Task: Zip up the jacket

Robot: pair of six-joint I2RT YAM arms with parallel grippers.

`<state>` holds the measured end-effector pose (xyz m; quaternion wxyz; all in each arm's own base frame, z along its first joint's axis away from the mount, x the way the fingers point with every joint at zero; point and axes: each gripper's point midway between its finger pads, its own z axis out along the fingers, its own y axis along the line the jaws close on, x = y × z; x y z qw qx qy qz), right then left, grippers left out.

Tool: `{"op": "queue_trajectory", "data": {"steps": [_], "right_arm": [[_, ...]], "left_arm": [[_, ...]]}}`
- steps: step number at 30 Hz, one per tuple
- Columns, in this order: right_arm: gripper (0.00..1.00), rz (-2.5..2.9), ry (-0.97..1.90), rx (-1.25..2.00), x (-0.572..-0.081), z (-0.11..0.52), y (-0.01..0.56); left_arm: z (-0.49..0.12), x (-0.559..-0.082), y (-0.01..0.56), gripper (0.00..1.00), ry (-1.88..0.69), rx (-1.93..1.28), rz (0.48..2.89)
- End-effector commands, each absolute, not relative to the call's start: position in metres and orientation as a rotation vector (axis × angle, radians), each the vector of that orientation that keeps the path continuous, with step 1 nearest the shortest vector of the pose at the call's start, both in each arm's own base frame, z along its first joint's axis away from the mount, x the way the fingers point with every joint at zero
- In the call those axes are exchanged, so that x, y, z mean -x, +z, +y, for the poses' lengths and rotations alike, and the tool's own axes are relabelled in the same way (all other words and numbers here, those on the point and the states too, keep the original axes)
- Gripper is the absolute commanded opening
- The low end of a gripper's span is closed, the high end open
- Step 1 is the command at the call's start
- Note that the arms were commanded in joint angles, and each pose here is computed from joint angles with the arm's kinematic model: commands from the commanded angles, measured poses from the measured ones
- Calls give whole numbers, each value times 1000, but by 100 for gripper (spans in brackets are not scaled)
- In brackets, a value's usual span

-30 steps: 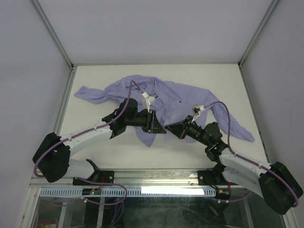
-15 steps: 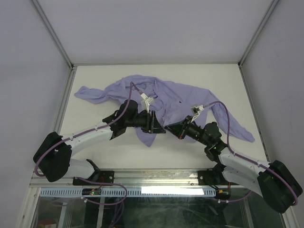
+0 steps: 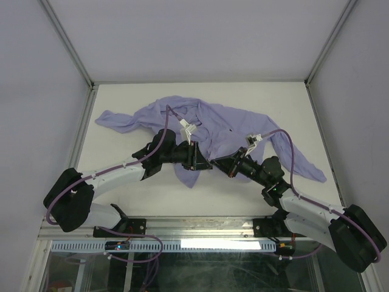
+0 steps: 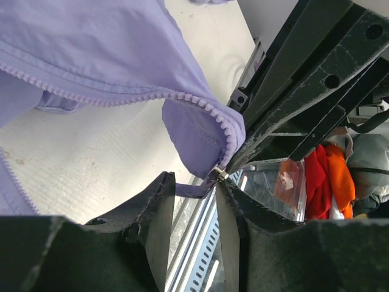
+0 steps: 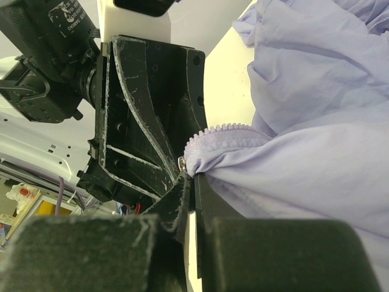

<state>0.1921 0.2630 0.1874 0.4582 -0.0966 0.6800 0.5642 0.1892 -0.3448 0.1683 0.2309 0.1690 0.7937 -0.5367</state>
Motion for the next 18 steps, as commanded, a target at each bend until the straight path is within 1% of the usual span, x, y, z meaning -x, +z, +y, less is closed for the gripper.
{"op": "queue_trajectory", "data": {"steps": [1,10,15,16,17,18], "right_arm": [[0,1548,1422,242,-197,265,221],[0,1516,1397,190,-204,260,227],[0,1517,1380,185,-207,259,226],[0,1520,1381,187,-207,259,225],[0,1523,1380,189,-207,259,224],[0,1524,1381,189,-206,259,224]], "left_arm": [[-355,-184,185,30,-1537,-543,2072],[-343,-166,161,0,-1514,-603,2168],[-332,-163,152,0,-1439,-605,2229],[-332,-164,152,4,-1431,-601,2238],[-331,-166,151,12,-1413,-586,2255],[-330,-167,148,17,-1389,-566,2279]]}}
